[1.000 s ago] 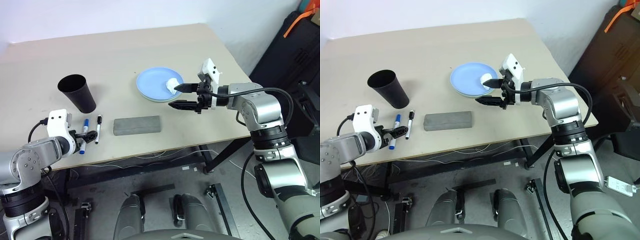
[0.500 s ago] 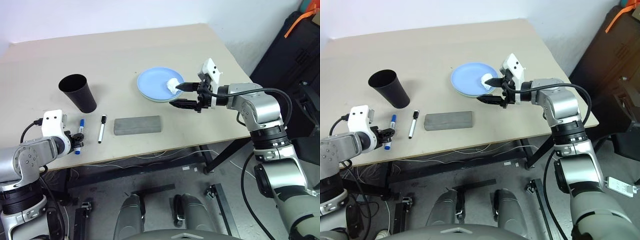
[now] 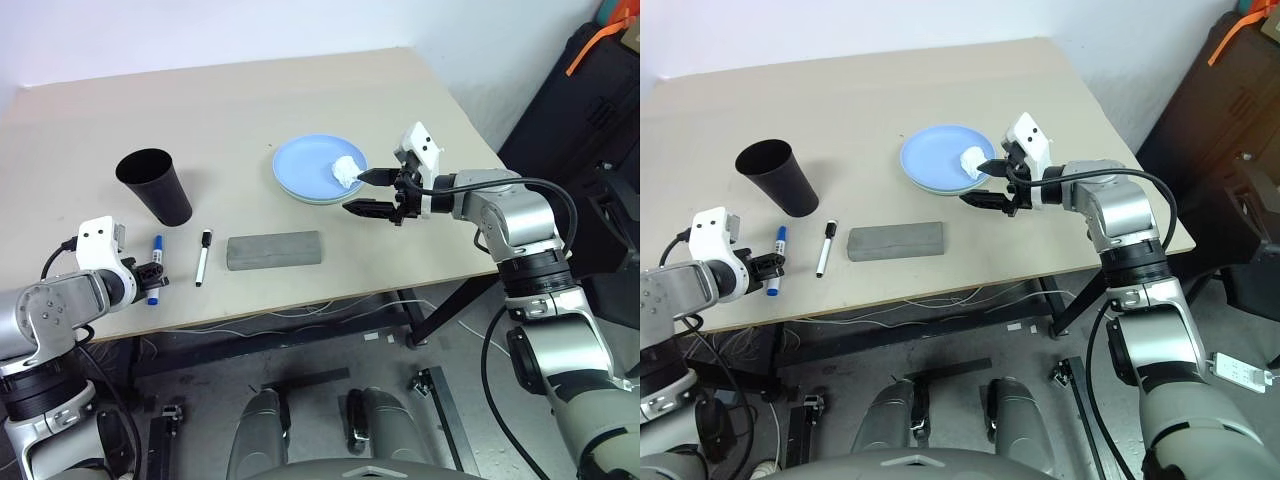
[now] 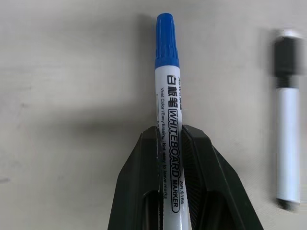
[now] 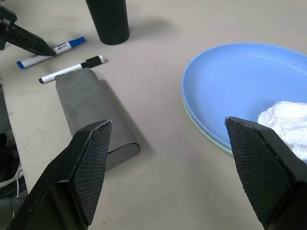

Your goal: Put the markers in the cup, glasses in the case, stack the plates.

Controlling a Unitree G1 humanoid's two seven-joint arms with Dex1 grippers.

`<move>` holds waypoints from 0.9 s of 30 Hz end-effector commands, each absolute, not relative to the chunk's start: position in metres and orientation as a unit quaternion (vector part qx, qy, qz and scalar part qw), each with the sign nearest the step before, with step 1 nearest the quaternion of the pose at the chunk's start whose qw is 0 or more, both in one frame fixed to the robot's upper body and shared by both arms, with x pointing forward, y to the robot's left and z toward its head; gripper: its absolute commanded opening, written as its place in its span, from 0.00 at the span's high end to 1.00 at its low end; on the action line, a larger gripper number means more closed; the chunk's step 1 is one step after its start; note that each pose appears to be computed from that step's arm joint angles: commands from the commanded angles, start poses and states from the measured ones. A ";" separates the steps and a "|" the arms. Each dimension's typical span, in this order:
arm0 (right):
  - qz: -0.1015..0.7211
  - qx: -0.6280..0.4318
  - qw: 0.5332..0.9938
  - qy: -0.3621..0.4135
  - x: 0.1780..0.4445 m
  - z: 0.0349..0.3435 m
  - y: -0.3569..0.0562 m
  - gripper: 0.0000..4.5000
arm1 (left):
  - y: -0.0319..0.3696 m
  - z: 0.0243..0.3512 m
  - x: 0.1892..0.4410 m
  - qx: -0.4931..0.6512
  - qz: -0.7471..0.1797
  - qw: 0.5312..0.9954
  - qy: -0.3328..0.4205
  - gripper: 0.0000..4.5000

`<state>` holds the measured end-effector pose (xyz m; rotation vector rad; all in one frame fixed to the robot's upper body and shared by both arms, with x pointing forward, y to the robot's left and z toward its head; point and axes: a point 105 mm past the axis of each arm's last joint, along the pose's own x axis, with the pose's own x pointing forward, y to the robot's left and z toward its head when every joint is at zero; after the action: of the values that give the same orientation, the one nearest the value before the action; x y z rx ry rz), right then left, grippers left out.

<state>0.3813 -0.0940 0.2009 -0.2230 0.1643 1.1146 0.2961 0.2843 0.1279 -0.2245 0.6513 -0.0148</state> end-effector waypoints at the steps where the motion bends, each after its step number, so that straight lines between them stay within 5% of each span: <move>1: 0.559 -0.109 0.822 0.033 0.372 0.226 -0.084 0.11 | 0.270 0.158 0.292 -0.074 -0.078 0.953 0.284 0.94; 7: 0.608 -0.093 0.788 0.023 0.352 0.230 -0.078 0.11 | 0.230 0.206 0.293 0.005 -0.218 0.962 0.163 0.94; 14: 0.604 -0.085 0.793 0.016 0.351 0.234 -0.077 0.11 | 0.215 0.255 0.319 0.047 -0.238 0.970 -0.028 0.94; 21: 0.579 -0.086 0.811 0.008 0.358 0.236 -0.078 0.11 | 0.229 0.291 0.350 0.106 -0.151 0.968 -0.171 0.94; 27: 0.571 -0.083 0.817 0.005 0.358 0.235 -0.078 0.11 | 0.251 0.296 0.369 0.167 -0.077 0.959 -0.215 0.94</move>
<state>0.3615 -0.0788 0.2193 -0.1686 0.0826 1.2151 0.3702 0.2455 0.2804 0.2725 -0.3587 -0.2027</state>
